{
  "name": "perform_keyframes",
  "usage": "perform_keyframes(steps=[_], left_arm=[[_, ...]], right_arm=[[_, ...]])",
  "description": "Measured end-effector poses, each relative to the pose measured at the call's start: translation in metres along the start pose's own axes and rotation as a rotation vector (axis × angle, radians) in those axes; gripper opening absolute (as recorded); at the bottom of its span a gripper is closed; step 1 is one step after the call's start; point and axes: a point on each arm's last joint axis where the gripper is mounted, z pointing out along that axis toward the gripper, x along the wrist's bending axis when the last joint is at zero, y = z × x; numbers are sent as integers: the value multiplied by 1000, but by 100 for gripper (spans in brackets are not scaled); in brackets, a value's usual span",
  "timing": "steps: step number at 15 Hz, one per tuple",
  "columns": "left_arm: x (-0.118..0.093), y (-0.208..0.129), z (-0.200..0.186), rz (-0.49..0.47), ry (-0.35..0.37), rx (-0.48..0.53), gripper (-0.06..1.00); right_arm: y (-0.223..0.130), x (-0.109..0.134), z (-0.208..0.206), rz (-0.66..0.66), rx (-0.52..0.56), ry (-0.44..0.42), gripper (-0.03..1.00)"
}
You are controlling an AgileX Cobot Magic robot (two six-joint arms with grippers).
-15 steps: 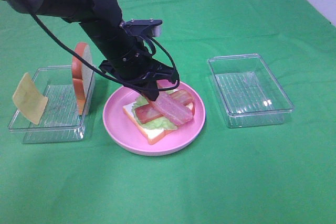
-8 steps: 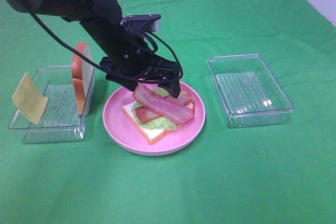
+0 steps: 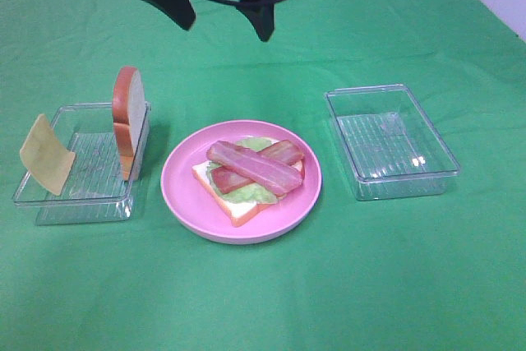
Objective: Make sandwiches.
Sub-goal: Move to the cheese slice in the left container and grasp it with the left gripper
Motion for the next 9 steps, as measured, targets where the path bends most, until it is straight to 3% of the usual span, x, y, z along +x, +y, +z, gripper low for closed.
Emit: perform_keyframes(steps=[2, 5, 9], left_arm=[[12, 13, -30, -18, 87, -52, 99], [47, 13, -61, -108, 121, -93, 99], [108, -27, -79, -257, 188, -4, 99]], right_arm=[[0, 0, 0, 0, 0, 0, 95], [0, 0, 0, 0, 0, 0, 95], [0, 0, 0, 0, 0, 0, 95]])
